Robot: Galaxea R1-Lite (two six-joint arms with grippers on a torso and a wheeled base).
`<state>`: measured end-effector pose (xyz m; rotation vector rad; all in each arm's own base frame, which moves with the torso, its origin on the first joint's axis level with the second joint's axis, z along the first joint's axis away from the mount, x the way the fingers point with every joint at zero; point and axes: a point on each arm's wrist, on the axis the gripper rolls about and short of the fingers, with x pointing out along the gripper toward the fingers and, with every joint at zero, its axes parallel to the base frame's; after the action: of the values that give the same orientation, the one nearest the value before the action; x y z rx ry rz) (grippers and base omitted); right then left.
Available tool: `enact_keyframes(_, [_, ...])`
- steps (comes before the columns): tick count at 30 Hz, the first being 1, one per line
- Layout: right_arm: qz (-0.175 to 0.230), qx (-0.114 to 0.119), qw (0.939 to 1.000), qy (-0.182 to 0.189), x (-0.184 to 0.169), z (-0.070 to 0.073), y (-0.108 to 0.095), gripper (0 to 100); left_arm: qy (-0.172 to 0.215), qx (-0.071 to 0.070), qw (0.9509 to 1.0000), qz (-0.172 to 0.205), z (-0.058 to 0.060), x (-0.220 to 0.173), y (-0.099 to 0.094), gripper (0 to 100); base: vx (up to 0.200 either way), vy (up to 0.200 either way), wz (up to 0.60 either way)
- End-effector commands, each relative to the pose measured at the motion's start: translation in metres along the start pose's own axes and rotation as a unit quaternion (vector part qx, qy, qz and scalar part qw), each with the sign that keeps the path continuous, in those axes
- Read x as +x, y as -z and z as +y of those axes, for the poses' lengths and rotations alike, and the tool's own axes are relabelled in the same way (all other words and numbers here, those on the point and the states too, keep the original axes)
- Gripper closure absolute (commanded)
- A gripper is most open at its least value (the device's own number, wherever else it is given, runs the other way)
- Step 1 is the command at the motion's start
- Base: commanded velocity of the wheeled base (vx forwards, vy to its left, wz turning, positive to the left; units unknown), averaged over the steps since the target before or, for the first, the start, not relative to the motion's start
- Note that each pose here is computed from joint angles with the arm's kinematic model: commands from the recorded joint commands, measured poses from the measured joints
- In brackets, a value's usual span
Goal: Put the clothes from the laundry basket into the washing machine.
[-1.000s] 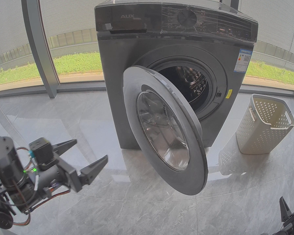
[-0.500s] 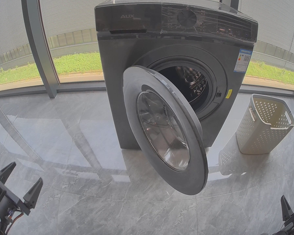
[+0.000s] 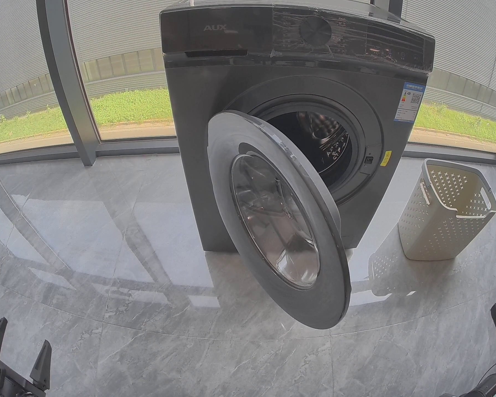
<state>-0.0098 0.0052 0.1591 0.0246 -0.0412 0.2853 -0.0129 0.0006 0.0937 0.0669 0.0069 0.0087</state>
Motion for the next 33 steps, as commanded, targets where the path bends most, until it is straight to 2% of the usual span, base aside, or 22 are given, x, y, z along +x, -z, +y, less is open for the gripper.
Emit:
enact_keyframes(1, [0.11, 0.035, 0.981, -0.156, 0.087, -0.007, -0.028, 0, -0.058, -0.044, 0.9973, -0.003, 0.0, -0.005, 0.009, 0, 0.0, 0.0, 0.0])
enact_keyframes(5, [0.13, 0.036, 0.9689, -0.208, 0.121, 0.0, -0.024, 0, -0.061, -0.041, 0.9973, -0.004, 0.0, -0.005, 0.01, 0, 0.0, 0.0, 0.0])
enact_keyframes(7, [0.136, 0.035, 0.9637, -0.227, 0.134, 0.005, -0.022, 0, -0.019, -0.042, 0.9989, -0.006, -0.001, -0.006, 0.01, 0, 0.0, 0.0, 0.0])
enact_keyframes(8, [0.139, 0.035, 0.9604, -0.239, 0.142, 0.009, -0.02, 0, 0.028, -0.048, 0.9984, -0.009, -0.002, -0.008, 0.011, 0, 0.0, 0.0, 0.0])
enact_keyframes(9, [0.143, 0.035, 0.9573, -0.249, 0.147, 0.012, -0.018, 0, 0.053, -0.047, 0.9974, -0.014, -0.003, -0.009, 0.011, 0, 0.0, 0.0, 0.0])
enact_keyframes(11, [0.147, 0.036, 0.9501, -0.273, 0.155, 0.019, -0.015, 0, 0.075, -0.052, 0.9955, -0.024, -0.004, -0.011, 0.012, 0, 0.0, 0.0, 0.0])
enact_keyframes(13, [0.155, 0.036, 0.9454, -0.285, 0.16, 0.024, -0.011, 0, 0.063, -0.06, 0.9959, -0.024, -0.004, -0.011, 0.011, 0, 0.0, 0.0, 0.0])
enact_keyframes(15, [0.163, 0.036, 0.9423, -0.29, 0.165, 0.027, -0.008, 0, 0.024, -0.069, 0.9971, -0.022, -0.002, -0.011, 0.012, 0, 0.0, 0.0, 0.0])
enact_keyframes(16, [0.164, 0.036, 0.942, -0.291, 0.165, 0.027, -0.008, 0, 0.021, -0.069, 0.9971, -0.022, -0.002, -0.011, 0.012, 0, 0.0, 0.0, 0.0])
enact_keyframes(19, [0.193, 0.032, 0.9362, -0.292, 0.18, 0.031, 0.004, 0, -0.043, -0.07, 0.9964, -0.019, 0.001, -0.011, 0.012, 0, 0.0, 0.0, 0.0])
enact_keyframes(20, [0.193, 0.032, 0.936, -0.293, 0.18, 0.031, 0.004, 0, -0.045, -0.07, 0.9963, -0.019, 0.001, -0.011, 0.012, 0, 0.0, 0.0, 0.0])
enact_keyframes(21, [0.195, 0.028, 0.9353, -0.294, 0.184, 0.032, 0.007, 0, -0.077, -0.069, 0.9945, -0.019, 0.002, -0.011, 0.012, 0, 0.0, 0.0, 0.0])
enact_keyframes(23, [0.19, 0.026, 0.9366, -0.293, 0.188, 0.033, 0.008, 0, -0.109, -0.063, 0.9919, -0.017, 0.004, -0.012, 0.013, 0, 0.0, 0.0, 0.0])
enact_keyframes(24, [0.19, 0.026, 0.9366, -0.293, 0.188, 0.033, 0.008, 0, -0.109, -0.063, 0.9919, -0.017, 0.004, -0.012, 0.013, 0, 0.0, 0.0, 0.0])
enact_keyframes(25, [0.185, 0.023, 0.9387, -0.29, 0.19, 0.033, 0.008, 0, -0.115, -0.054, 0.9917, -0.016, 0.004, -0.012, 0.012, 0, 0.0, 0.0, 0.0])
enact_keyframes(27, [0.183, 0.021, 0.9392, -0.29, 0.191, 0.034, 0.008, 0, -0.065, -0.041, 0.9969, -0.015, 0.002, -0.011, 0.013, 0, 0.0, 0.0, 0.0])
enact_keyframes(29, [0.191, 0.021, 0.9365, -0.294, 0.193, 0.037, 0.011, 0, -0.005, -0.049, 0.9987, -0.013, -0.001, -0.01, 0.015, 0, 0.0, 0.0, 0.0])
enact_keyframes(31, [0.201, 0.019, 0.938, -0.282, 0.199, 0.038, 0.016, 0, 0.016, -0.051, 0.9986, -0.005, -0.002, -0.01, 0.018, 0, 0.0, 0.0, 0.0])
enact_keyframes(33, [0.202, 0.019, 0.938, -0.281, 0.2, 0.039, 0.016, 0, 0.015, -0.051, 0.9986, -0.005, -0.002, -0.01, 0.018, 0, 0.0, 0.0, 0.0])
